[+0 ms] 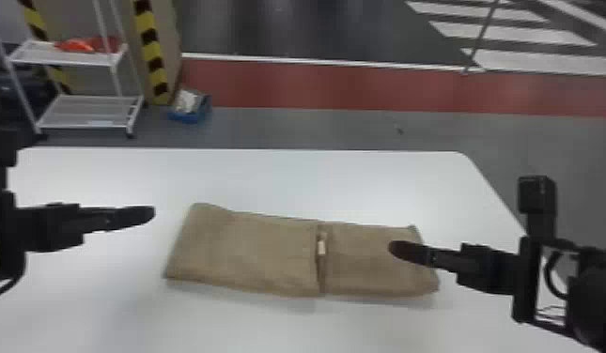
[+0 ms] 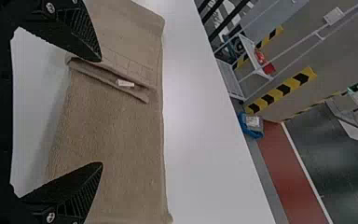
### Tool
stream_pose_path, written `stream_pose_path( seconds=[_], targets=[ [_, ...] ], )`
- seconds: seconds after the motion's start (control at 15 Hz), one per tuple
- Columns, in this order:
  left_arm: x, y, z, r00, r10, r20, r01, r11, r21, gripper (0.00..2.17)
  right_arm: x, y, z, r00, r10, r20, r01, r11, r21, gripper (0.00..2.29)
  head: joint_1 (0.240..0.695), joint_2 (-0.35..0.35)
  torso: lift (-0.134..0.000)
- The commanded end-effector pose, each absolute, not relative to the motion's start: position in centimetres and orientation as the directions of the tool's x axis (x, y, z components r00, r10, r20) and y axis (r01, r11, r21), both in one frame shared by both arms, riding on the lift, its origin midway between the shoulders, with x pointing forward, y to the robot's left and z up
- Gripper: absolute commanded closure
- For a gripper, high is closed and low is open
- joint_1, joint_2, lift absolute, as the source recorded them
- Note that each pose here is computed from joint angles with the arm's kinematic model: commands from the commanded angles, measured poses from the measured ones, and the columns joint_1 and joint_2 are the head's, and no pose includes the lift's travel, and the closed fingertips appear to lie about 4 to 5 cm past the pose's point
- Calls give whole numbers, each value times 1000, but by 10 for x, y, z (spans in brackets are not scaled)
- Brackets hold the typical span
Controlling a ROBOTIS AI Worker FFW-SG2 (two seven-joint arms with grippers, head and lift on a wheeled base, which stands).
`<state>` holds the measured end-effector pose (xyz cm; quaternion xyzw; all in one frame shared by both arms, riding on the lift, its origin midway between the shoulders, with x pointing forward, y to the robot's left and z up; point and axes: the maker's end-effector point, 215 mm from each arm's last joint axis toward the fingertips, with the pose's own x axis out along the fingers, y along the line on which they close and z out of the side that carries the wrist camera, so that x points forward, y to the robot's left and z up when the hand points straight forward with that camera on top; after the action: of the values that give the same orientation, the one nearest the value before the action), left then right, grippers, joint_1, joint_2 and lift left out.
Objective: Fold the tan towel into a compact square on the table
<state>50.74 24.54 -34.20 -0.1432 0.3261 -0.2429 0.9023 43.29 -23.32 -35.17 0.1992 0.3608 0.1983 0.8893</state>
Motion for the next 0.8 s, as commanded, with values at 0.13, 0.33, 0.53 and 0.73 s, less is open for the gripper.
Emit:
stream_pose_path(
  seconds=[0.13,0.33,0.53,0.73],
  targets=[
    [500,320,-371,735,-472,-487,251,857,-451,73,461,-163,-369,585,505,-635,-319,863,392,103,695,92,-125],
    [486,341,-384,742,-468,-480,231,850,-473,76,470,-154,-392,560,470,-683,-333,882,334,120,695,170,-125],
    [482,346,-390,735,-480,-479,228,840,-492,76,479,-150,-409,543,444,-713,-344,892,294,137,695,212,-125],
    [482,345,-387,734,-489,-472,237,835,-497,80,485,-145,-412,546,439,-713,-363,892,271,147,695,221,-125]
  ],
)
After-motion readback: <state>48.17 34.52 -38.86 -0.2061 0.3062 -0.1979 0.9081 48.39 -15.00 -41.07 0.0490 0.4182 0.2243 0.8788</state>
